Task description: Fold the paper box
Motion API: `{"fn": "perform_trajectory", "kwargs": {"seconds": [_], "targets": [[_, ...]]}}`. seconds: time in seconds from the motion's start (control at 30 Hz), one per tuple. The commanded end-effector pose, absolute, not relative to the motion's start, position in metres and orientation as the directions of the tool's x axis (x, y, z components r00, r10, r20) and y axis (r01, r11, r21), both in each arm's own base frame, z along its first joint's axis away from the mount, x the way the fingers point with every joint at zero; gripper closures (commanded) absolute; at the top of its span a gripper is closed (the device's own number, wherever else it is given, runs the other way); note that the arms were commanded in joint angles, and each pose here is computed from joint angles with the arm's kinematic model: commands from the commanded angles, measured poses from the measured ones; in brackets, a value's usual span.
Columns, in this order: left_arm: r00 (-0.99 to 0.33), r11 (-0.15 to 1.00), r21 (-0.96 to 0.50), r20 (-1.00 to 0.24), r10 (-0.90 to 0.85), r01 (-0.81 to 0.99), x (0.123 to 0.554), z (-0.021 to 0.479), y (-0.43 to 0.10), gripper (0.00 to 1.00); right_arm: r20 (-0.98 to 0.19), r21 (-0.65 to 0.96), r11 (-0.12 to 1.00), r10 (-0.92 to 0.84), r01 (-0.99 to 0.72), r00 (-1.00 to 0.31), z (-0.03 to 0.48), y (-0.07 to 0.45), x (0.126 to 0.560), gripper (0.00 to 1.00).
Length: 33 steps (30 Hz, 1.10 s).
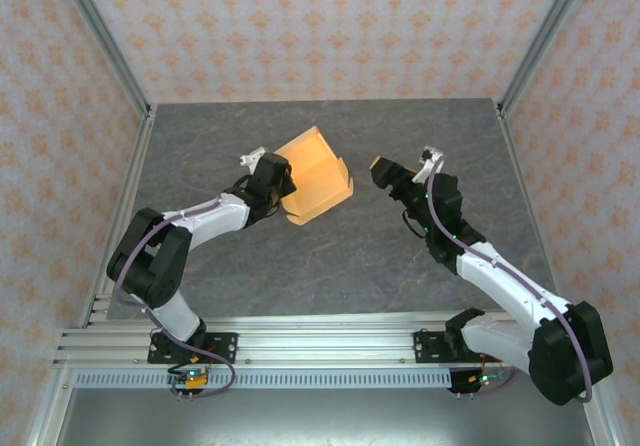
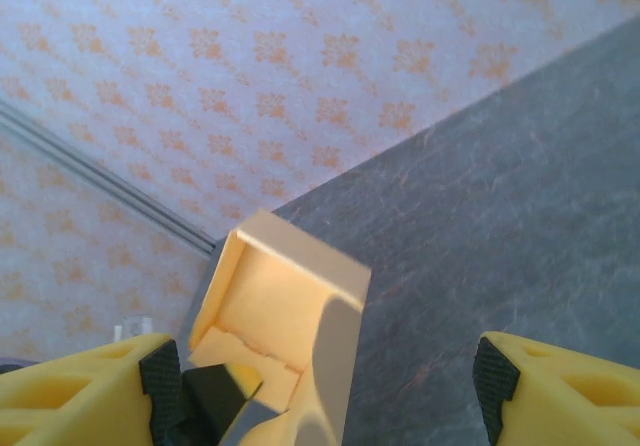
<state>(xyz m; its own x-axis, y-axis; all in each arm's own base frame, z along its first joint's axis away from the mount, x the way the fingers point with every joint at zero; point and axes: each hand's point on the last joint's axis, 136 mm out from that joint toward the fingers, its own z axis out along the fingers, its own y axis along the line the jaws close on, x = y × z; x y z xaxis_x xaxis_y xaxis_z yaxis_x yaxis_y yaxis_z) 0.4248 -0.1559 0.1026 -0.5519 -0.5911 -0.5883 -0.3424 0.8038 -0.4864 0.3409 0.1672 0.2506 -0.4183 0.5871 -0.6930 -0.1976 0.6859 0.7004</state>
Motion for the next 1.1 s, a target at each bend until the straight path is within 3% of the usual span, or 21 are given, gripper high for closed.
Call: {"fn": "perform_trajectory", "kwargs": {"seconds": [0.0,0.27,0.5,0.77,0.87,0.93,1.03,1.07], "targets": [[-0.427,0.667,-0.574,-0.513,-0.745,-0.475,0.440,0.108,-0.151,1.00,-0.552,0.802,0.591,0.682,-0.085,-0.479,0.237,0.178,0.329,0.22],[-0.405,0.583,-0.669,-0.426,-0.809,-0.461,0.469,0.111,-0.176,1.00,-0.435,0.854,0.520,0.689,-0.022,-0.579,0.222,0.227,0.335,0.22],[-0.393,0.550,-0.710,-0.398,-0.829,-0.440,0.466,0.115,-0.183,1.00,-0.446,0.835,0.549,0.639,-0.034,-0.627,0.216,0.258,0.355,0.33],[-0.405,0.548,-0.729,-0.392,-0.826,-0.411,0.459,0.119,-0.191,1.00,-0.430,0.817,0.576,0.581,-0.024,-0.691,0.192,0.290,0.368,0.61],[-0.416,0.550,-0.738,-0.391,-0.821,-0.391,0.459,0.123,-0.195,1.00,-0.448,0.782,0.623,0.562,0.000,-0.695,0.180,0.285,0.368,0.87],[-0.429,0.562,-0.737,-0.399,-0.810,-0.376,0.460,0.126,-0.197,1.00,-0.470,0.743,0.669,0.543,0.020,-0.695,0.170,0.278,0.367,0.96],[-0.442,0.568,-0.743,-0.402,-0.802,-0.354,0.458,0.128,-0.199,0.98,-0.503,0.716,0.698,0.534,0.018,-0.680,0.168,0.269,0.365,1.00],[-0.446,0.566,-0.750,-0.401,-0.800,-0.341,0.458,0.129,-0.200,0.91,-0.517,0.710,0.704,0.524,0.003,-0.677,0.171,0.269,0.365,1.00]]}}
